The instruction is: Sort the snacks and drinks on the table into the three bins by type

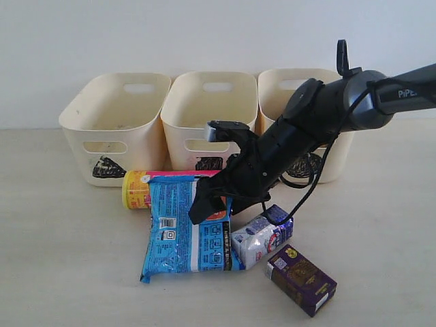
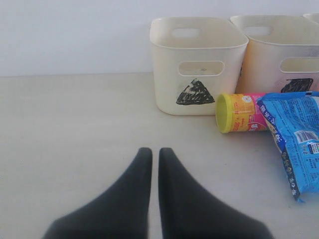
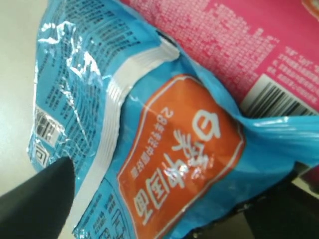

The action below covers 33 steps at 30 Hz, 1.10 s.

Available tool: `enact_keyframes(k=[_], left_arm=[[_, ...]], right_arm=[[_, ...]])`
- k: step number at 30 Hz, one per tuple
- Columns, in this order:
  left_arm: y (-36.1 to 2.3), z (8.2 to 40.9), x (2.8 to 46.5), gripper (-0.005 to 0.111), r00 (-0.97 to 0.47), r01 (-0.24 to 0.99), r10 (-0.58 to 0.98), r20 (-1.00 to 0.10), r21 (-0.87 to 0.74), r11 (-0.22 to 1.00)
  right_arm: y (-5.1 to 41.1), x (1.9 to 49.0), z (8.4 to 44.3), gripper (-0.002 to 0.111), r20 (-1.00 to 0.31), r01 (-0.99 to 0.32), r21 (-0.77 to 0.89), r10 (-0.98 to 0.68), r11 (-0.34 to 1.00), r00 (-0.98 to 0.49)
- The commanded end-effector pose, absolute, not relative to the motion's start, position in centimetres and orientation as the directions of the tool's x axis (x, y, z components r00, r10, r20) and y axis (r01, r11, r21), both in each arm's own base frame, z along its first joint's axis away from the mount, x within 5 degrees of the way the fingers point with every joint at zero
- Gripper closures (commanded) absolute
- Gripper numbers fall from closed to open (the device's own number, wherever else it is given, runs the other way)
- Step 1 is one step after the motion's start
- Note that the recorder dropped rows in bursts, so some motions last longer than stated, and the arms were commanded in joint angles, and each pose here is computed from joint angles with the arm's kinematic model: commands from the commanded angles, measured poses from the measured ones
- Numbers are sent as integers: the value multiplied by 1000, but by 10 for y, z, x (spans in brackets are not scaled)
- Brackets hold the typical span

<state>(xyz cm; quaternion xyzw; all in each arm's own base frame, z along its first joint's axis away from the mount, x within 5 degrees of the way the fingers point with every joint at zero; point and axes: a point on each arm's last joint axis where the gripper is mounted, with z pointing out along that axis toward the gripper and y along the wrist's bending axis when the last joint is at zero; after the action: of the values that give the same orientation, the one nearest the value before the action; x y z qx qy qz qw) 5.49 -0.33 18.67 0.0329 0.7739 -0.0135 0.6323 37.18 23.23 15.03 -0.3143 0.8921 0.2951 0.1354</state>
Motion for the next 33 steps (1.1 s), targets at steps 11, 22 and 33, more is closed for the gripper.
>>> enact_keyframes(k=[11, 22, 33], left_arm=[[-3, 188, 55, 103, -188, 64, 23, -982, 11, 998], [-3, 188, 55, 103, -188, 64, 23, -982, 11, 998], [-3, 188, 55, 103, -188, 64, 23, -982, 11, 998]], right_arm=[[233, 373, 152, 29, -449, -652, 426, -479, 627, -754], [217, 380, 213, 29, -558, -721, 159, -541, 674, -629], [287, 265, 243, 90, -525, -982, 115, -830, 148, -186]])
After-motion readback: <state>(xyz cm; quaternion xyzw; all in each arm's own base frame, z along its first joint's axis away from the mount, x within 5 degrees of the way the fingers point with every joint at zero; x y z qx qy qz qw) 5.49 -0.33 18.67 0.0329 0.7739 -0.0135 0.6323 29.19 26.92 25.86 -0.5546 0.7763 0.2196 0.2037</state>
